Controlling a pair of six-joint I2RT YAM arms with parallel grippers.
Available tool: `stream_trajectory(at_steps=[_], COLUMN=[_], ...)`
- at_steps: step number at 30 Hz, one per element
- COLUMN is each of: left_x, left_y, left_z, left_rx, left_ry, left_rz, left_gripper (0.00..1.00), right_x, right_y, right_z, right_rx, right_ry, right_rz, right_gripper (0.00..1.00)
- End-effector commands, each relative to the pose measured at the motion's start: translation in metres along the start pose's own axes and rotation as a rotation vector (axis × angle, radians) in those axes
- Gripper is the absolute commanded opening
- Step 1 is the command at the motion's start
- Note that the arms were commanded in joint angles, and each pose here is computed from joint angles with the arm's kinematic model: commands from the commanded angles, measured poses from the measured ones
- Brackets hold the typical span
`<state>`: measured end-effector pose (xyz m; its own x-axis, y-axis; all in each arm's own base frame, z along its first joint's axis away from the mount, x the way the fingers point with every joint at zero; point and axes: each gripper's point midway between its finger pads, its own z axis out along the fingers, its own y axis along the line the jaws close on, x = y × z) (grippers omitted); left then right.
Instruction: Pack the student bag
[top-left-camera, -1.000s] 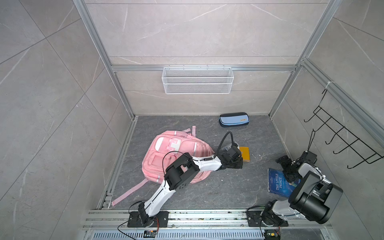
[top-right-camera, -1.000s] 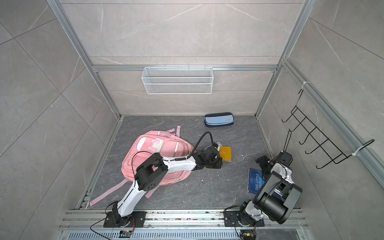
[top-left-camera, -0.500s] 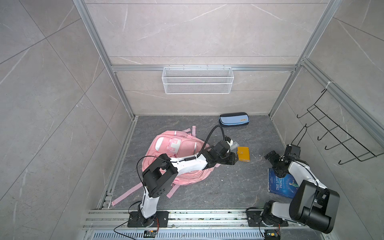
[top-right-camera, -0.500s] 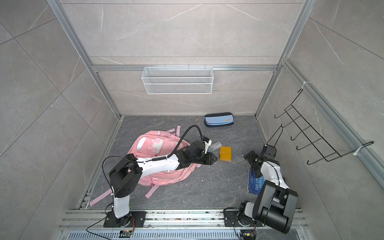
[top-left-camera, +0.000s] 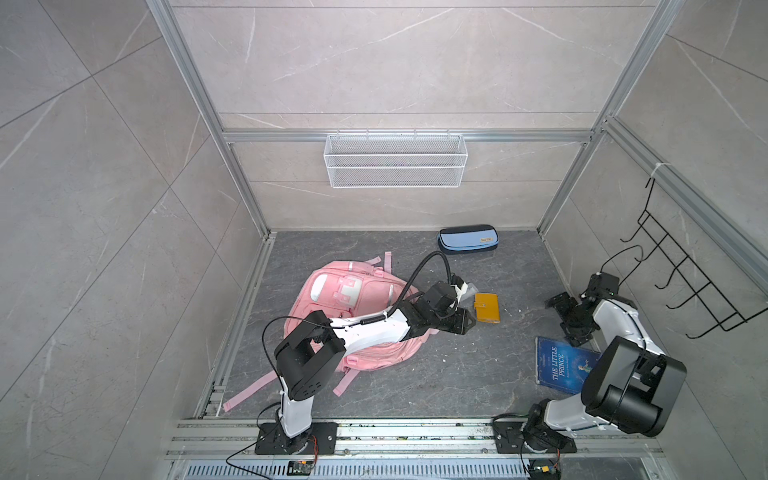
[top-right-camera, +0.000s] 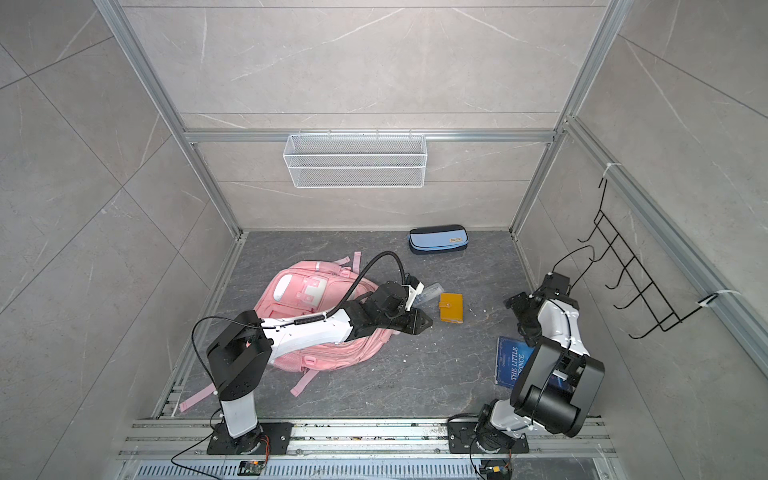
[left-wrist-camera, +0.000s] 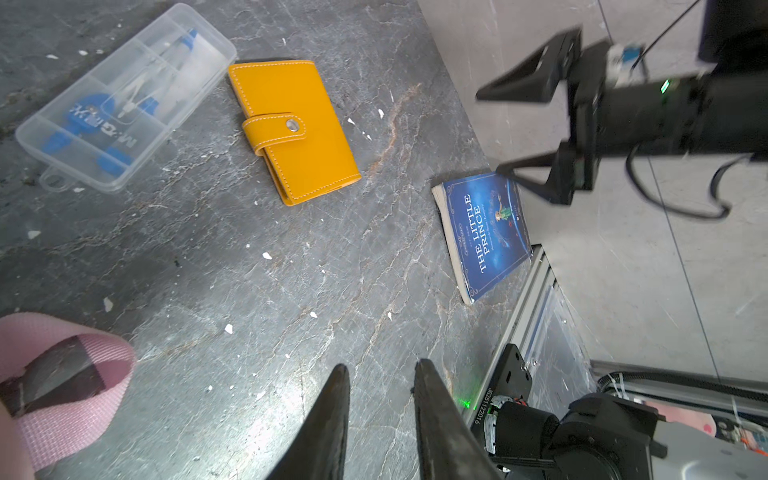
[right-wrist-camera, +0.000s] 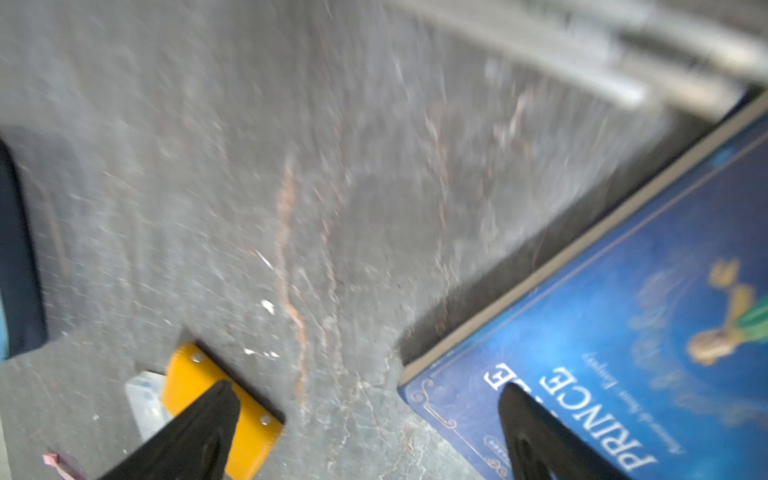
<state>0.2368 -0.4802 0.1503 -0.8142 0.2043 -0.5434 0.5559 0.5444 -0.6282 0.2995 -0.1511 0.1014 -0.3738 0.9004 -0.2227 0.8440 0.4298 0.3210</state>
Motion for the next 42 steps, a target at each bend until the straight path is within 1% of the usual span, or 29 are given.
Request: stream_trajectory(at_steps=[1,3,6,9,11,13,15,16,19,22,23,28,31,33,37,40,42], left_x=[-0.016,-0.016,-0.018,-0.022,-0.023,-0.022,-0.021,-0.018,-0.012,-0.007,-0.006,-0.002,0.001,0.003,0.003,0.001,-0.001], left_y=[-0.03,-0.032,-0.036,-0.042,-0.046,-0.046,-0.045,-0.043,-0.043,-0.044,-0.042,-0.044,-0.045,-0.045,-0.044,-0.039,-0.038], left_z=[-0.01,-0.006,0.0,0.003,0.003,0.002,0.001,0.002,0.002,0.0,-0.001,-0.01,-0.015,-0.02,-0.029,-0.033,-0.035], left_rx=[0.082,0.093,0.113,0.136,0.149,0.158,0.162,0.162,0.174,0.183,0.181,0.186,0.182,0.176,0.167,0.153,0.152], left_ry=[-0.014,-0.002,0.012,0.014,0.014,0.018,0.022,0.029,0.044,0.057,0.062,0.068,0.079,0.087,0.089,0.088,0.087], left_rz=[0.07,0.072,0.075,0.087,0.095,0.098,0.097,0.094,0.09,0.089,0.087,0.099,0.112,0.125,0.136,0.127,0.124], left_gripper=[0.31,0.32,0.33,0.34,0.34,0.37,0.43,0.45,0.56,0.7,0.73,0.82,0.84,0.84,0.85,0.85,0.85], right_x=[-0.014,-0.017,-0.004,0.02,0.03,0.039,0.05,0.057,0.075,0.091,0.097,0.112,0.114,0.113,0.118,0.122,0.118], right_y=[-0.005,-0.006,-0.013,-0.032,-0.052,-0.071,-0.085,-0.087,-0.093,-0.103,-0.109,-0.123,-0.127,-0.136,-0.15,-0.156,-0.156], right_z=[-0.017,-0.024,-0.029,-0.035,-0.038,-0.042,-0.045,-0.045,-0.044,-0.037,-0.035,-0.029,-0.024,-0.019,-0.005,0.008,0.014], right_rx=[0.077,0.08,0.078,0.094,0.138,0.17,0.2,0.193,0.172,0.187,0.2,0.184,0.184,0.205,0.217,0.208,0.201], right_ry=[-0.024,-0.039,-0.028,-0.013,-0.006,0.01,0.023,0.032,0.049,0.083,0.084,0.063,0.056,0.038,0.052,0.054,0.045], right_rz=[-0.075,-0.075,-0.044,-0.014,-0.013,-0.006,0.004,0.016,0.12,0.21,0.244,0.395,0.43,0.454,0.534,0.624,0.646], right_gripper=[1.0,1.0,1.0,1.0,1.0,1.0,1.0,1.0,1.0,1.0,1.0,1.0,1.0,1.0,1.0,1.0,1.0])
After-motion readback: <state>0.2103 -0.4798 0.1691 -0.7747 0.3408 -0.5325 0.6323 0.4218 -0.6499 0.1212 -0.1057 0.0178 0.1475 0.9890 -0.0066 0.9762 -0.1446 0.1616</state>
